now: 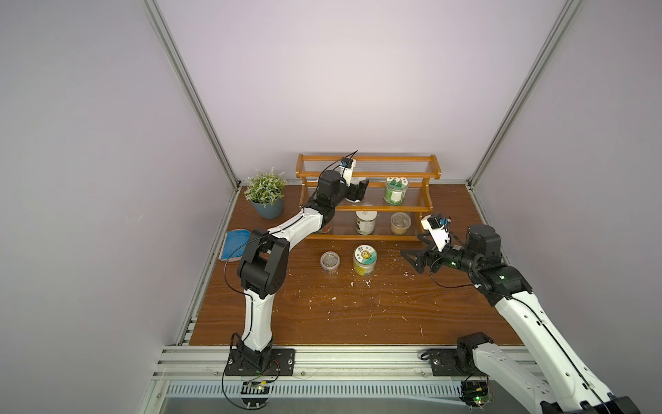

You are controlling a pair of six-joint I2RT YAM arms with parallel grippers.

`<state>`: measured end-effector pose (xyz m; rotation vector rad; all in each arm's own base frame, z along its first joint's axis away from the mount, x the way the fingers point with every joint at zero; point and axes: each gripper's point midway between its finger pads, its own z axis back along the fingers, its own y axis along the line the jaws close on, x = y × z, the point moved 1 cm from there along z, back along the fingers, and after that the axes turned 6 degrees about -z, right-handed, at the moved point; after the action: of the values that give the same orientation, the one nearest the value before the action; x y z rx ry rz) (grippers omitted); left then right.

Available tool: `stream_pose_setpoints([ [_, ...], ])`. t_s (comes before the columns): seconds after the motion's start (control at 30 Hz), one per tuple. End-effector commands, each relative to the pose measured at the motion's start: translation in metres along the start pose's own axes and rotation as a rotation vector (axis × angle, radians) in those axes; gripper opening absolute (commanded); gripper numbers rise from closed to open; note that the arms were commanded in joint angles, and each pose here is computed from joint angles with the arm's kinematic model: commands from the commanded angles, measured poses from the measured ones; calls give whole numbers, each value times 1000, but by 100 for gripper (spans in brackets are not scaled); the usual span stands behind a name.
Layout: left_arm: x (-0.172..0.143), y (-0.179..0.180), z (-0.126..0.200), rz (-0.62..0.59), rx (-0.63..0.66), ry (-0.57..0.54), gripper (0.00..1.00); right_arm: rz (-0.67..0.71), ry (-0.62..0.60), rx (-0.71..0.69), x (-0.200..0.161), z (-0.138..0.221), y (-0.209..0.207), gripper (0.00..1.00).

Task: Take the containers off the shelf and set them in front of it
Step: 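Pick up a container from the shelf.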

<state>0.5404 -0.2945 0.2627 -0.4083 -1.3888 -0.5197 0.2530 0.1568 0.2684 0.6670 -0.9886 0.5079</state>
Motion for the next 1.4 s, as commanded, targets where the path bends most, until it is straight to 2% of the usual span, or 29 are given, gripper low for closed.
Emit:
stream_pose_setpoints([
  [0.0,4,5,4,-2,5,1,87,44,-45,-9,20,7,4,100],
  [0.23,11,4,23,-3,14,-18,83,43,-44,-9,21,5,3,99],
  [0.3,4,3,29,-3,14,-4,83,41,-45,-7,21,5,2,100],
  [0.8,22,-19,68,-22,-13,5,84,35,-44,-2,19,3,2,100],
  [1.07,29,-45,104,-4,-44,23,84,33,-48,2,20,3,3,99],
  [1.37,17,-112,150,27,-222,22,84,16,-42,47,18,11,15,99],
])
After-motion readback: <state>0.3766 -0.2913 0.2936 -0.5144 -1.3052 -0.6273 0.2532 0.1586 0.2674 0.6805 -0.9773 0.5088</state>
